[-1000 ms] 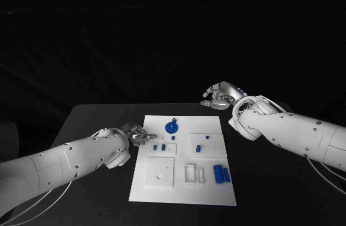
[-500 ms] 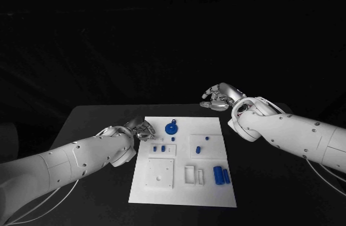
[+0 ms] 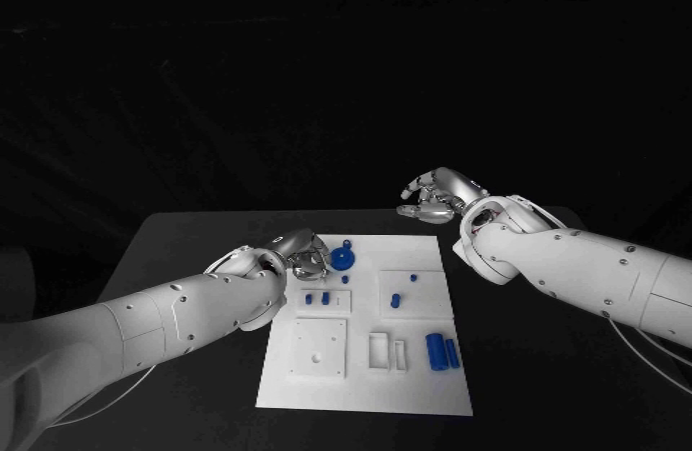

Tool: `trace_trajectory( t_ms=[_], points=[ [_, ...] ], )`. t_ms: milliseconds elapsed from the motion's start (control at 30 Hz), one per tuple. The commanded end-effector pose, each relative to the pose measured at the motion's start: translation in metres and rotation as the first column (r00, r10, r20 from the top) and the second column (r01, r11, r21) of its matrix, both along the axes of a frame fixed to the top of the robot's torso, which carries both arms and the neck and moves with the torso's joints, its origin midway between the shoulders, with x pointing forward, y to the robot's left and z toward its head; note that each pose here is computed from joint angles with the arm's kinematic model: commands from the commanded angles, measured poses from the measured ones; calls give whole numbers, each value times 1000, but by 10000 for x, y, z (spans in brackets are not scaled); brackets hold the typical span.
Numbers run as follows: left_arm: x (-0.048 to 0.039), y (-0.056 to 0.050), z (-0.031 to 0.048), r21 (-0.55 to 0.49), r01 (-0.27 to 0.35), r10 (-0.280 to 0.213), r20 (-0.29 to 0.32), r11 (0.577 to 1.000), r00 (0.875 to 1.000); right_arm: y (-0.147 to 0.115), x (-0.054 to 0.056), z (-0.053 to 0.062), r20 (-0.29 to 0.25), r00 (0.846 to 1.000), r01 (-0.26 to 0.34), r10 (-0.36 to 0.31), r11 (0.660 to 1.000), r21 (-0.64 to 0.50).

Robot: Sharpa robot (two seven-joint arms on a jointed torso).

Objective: Assemble the parts on the task board

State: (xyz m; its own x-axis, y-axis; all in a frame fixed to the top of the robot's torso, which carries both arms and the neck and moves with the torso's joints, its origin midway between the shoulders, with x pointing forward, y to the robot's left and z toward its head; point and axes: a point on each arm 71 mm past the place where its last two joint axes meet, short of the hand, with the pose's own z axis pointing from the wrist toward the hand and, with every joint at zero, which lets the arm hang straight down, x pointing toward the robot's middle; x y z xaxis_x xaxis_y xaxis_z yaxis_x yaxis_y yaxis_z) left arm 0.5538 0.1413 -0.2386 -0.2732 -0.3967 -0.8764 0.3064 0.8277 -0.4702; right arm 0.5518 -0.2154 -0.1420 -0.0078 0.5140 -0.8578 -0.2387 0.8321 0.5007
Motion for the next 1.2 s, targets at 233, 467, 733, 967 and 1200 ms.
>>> trace_trajectory(
  t_ms=[233,467,733,967,1200],
  points=[
    [-37,-254,35,119,112,-121,78,987,990,29,-7,-4,-5,1000,-20,20,1000,-6],
    [6,-350,8,171,120,-132,63,978,989,50,-10,-3,-5,1000,-24,24,1000,-4],
    [56,-383,-11,188,109,-122,59,976,991,59,-15,0,-5,1000,-26,26,1000,-3],
    [70,-414,-46,200,109,-122,51,974,991,87,-24,3,-5,999,-33,33,999,-1],
    [74,-426,-73,209,113,-123,35,971,992,91,-27,4,-5,999,-34,34,999,-1]
  ],
)
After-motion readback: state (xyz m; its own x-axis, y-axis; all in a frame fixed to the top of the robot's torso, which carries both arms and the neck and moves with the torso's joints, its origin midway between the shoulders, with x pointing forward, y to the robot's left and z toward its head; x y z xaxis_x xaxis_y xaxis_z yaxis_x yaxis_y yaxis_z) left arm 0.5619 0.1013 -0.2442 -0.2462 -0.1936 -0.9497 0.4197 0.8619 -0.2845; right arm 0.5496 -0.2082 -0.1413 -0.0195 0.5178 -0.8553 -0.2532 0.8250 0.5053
